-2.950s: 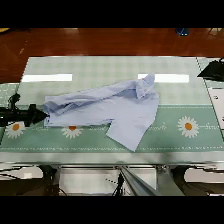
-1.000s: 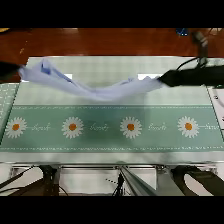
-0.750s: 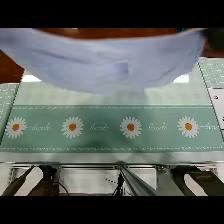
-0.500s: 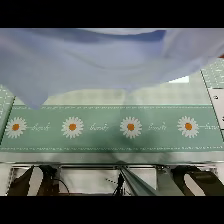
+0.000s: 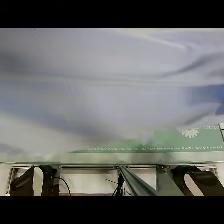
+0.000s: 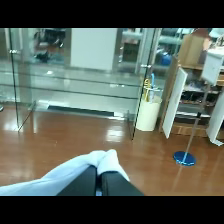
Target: Fold the shirts.
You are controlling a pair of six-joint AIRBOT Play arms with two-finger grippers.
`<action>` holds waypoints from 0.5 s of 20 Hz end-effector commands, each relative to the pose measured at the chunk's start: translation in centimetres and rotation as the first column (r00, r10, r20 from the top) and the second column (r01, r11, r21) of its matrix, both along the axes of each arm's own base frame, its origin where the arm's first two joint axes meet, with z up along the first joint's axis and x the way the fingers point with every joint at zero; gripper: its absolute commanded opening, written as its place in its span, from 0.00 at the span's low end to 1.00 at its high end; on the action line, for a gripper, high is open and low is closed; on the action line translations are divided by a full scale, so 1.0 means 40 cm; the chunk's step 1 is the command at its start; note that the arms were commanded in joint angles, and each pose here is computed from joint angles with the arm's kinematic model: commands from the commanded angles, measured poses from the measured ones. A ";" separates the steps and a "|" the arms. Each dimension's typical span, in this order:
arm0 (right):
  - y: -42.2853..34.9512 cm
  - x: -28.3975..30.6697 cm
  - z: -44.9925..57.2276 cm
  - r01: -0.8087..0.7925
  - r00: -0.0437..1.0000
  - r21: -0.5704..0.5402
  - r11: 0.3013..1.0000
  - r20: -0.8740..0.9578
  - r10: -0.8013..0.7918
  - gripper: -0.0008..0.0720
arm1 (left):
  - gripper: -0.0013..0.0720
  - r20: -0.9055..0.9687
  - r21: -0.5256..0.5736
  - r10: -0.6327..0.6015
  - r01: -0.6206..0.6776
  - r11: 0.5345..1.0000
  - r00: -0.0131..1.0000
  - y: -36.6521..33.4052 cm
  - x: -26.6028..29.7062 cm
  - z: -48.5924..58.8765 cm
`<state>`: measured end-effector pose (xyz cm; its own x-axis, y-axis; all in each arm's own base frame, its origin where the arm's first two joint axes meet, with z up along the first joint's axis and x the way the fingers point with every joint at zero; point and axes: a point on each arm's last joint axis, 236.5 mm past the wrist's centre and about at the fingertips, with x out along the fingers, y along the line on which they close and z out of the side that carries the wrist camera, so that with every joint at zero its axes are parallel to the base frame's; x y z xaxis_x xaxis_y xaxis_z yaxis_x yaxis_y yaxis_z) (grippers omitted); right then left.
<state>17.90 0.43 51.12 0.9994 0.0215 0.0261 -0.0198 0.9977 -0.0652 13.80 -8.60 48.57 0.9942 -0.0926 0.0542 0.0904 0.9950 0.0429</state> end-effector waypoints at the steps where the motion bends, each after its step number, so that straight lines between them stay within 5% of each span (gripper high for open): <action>1: -0.013 -0.046 -0.046 0.021 0.997 0.013 1.000 -0.071 -0.020 0.05 | 0.05 -0.109 0.023 0.033 -0.031 0.999 0.994 0.002 -0.028 -0.064; 5: -0.076 0.018 -0.262 0.089 0.882 -0.115 0.989 -0.452 -0.132 0.05 | 0.05 -0.291 -0.012 0.012 -0.017 1.000 0.957 0.039 0.028 -0.161; 10: -0.035 0.232 -0.465 -0.008 0.666 -0.116 0.993 -0.742 -0.081 0.05 | 0.05 -0.539 -0.169 -0.064 -0.033 0.985 0.840 0.116 0.149 -0.384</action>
<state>23.74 -1.43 37.58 0.8292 -0.0654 -0.5551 -0.0178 0.9895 -0.1432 17.88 -5.28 38.42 0.9351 -0.1074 -0.3378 0.0813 0.9926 -0.0907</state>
